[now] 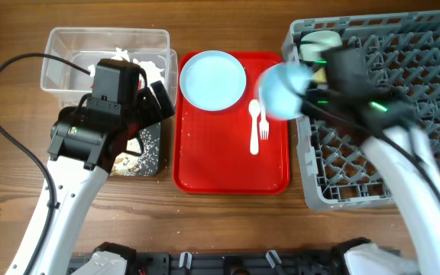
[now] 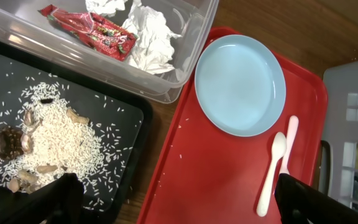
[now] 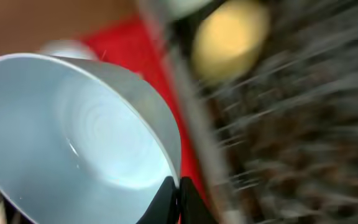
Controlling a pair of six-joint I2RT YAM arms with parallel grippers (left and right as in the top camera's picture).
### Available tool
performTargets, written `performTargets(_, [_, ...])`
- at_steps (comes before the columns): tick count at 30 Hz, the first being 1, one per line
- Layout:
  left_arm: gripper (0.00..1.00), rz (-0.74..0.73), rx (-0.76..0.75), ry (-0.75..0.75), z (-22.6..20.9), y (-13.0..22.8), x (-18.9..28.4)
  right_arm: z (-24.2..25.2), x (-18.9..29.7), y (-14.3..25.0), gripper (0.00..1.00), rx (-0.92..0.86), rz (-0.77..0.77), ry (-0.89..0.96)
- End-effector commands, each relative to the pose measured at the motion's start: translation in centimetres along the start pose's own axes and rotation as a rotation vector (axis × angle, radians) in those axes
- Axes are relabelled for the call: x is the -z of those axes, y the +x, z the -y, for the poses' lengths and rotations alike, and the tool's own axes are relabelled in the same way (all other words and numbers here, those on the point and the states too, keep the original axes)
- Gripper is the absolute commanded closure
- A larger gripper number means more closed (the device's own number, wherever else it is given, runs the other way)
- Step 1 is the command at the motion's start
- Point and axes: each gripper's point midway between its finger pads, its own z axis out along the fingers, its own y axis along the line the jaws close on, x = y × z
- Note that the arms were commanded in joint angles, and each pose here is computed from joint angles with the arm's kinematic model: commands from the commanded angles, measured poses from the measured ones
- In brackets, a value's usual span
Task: Sort waste into correct bins and load items into the dishwasher rack
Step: 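Carry the light-blue bowl into the rack and release it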
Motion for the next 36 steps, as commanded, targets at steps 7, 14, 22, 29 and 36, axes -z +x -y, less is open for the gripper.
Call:
performTargets(7, [0.00, 0.003, 0.000, 0.004, 0.0, -0.2, 0.1, 13.3, 5.1, -4.3, 0.96, 0.063, 0.338, 0.771])
performTargets(14, [0.00, 0.003, 0.000, 0.004, 0.0, -0.2, 0.1, 13.7, 0.6, -4.7, 0.96, 0.464, 0.134, 1.035])
performTargets(22, [0.00, 0.003, 0.000, 0.004, 0.0, -0.2, 0.1, 13.6, -4.5, -3.7, 0.96, 0.618, -0.004, 1.131])
performTargets(29, [0.00, 0.003, 0.000, 0.004, 0.0, -0.2, 0.1, 13.3, -5.4, -3.8, 0.96, 0.636, -0.004, 1.136])
performTargets(36, [0.00, 0.003, 0.000, 0.004, 0.0, -0.2, 0.1, 10.2, -7.2, -1.6, 0.96, 0.817, -0.118, 0.986])
